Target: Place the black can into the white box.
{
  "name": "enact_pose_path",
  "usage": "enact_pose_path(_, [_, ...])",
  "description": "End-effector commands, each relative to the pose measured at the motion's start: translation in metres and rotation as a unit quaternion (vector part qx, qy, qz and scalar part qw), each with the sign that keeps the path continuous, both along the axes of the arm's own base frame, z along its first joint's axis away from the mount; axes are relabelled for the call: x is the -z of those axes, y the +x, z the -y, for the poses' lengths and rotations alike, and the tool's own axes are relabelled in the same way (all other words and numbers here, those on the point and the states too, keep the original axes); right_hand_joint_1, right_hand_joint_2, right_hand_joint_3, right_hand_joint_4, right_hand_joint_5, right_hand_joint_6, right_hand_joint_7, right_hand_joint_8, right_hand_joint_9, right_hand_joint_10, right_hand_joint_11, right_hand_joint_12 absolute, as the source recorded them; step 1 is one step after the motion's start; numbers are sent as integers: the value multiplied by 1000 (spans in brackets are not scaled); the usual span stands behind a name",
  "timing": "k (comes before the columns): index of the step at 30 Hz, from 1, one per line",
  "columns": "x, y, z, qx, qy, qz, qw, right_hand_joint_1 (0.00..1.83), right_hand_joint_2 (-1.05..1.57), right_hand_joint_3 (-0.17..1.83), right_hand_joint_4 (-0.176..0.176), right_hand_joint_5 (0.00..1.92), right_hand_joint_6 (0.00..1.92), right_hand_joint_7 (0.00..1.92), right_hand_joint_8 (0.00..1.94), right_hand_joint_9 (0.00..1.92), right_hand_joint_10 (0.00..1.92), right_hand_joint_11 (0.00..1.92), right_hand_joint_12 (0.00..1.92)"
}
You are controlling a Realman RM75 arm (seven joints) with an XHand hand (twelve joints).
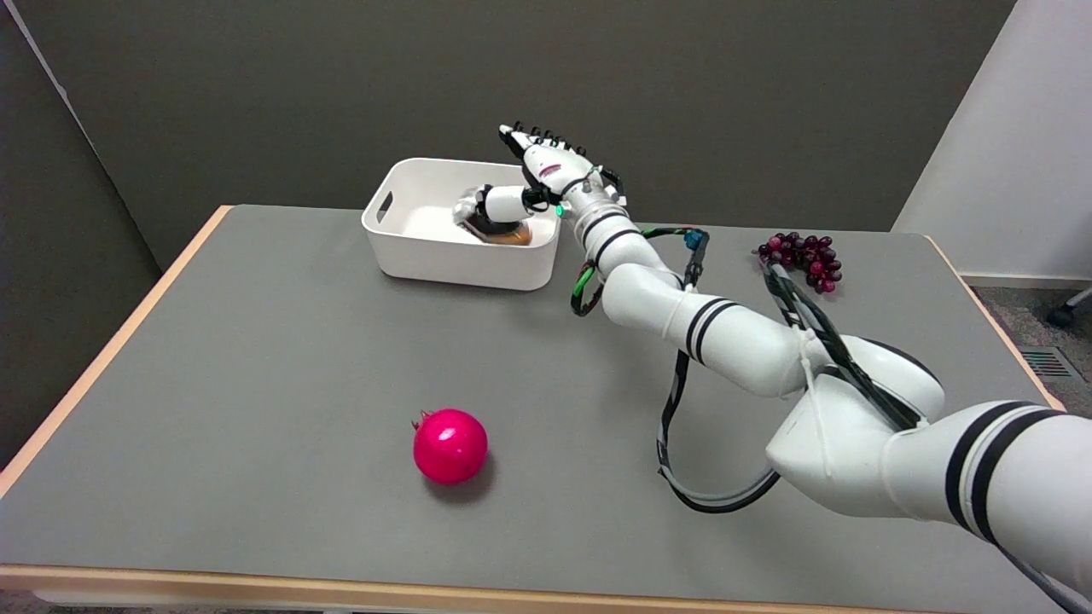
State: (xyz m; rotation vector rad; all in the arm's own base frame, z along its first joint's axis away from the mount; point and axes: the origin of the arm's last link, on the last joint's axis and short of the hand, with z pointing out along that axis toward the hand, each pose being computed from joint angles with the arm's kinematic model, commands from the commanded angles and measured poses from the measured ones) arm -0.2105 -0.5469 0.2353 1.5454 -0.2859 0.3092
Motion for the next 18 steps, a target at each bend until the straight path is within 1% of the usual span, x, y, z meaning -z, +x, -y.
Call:
enact_pose_path(1, [-4, -16, 0, 37, -9, 11, 999, 247, 583, 903, 52, -1, 73, -1, 7, -1, 123, -1, 662])
enact_pose_path(3, [-3, -13, 0, 28, -8, 11, 1000, 241, 609, 840, 57, -1, 41, -1, -1, -1, 99, -1, 645])
enact_pose_path(5, [-3, -7, 0, 16, -7, 16, 1000, 254, 626, 795, 72, -1, 23, -1, -1, -1, 80, -1, 637])
enact_pose_path(7, [-6, 5, -3, -16, -10, 37, 999, 254, 625, 793, 75, -1, 17, -1, -1, -1, 75, -1, 633])
enact_pose_path(9, [-17, 21, -10, -55, -8, 82, 995, 247, 616, 822, 70, -1, 8, -1, -1, -1, 69, -1, 613])
enact_pose_path(11, [-44, 35, -25, -100, -18, 139, 985, 239, 627, 799, 75, -1, 10, -1, -1, -1, 59, -1, 610])
enact_pose_path(13, [-68, 49, -43, -142, -23, 172, 975, 216, 652, 820, 69, -1, 37, -1, 10, -1, 150, -1, 668])
enact_pose_path(14, [-80, 56, -54, -164, -27, 189, 968, 212, 651, 829, 68, -1, 42, -1, 26, -1, 156, -1, 666])
enact_pose_path(15, [-89, 65, -60, -182, -30, 194, 963, 209, 651, 839, 67, -1, 47, -1, 43, -1, 162, -1, 665])
enact_pose_path(16, [-107, 72, -73, -204, -39, 195, 959, 210, 635, 889, 65, -1, 63, -1, 49, -1, 167, -1, 650])
enact_pose_path(17, [-123, 76, -87, -221, -49, 193, 955, 213, 616, 947, 63, -1, 79, -1, 52, -1, 172, -1, 632])
enact_pose_path(18, [-132, 79, -95, -228, -54, 193, 953, 214, 613, 960, 61, -1, 87, -1, 55, -1, 169, -1, 615])
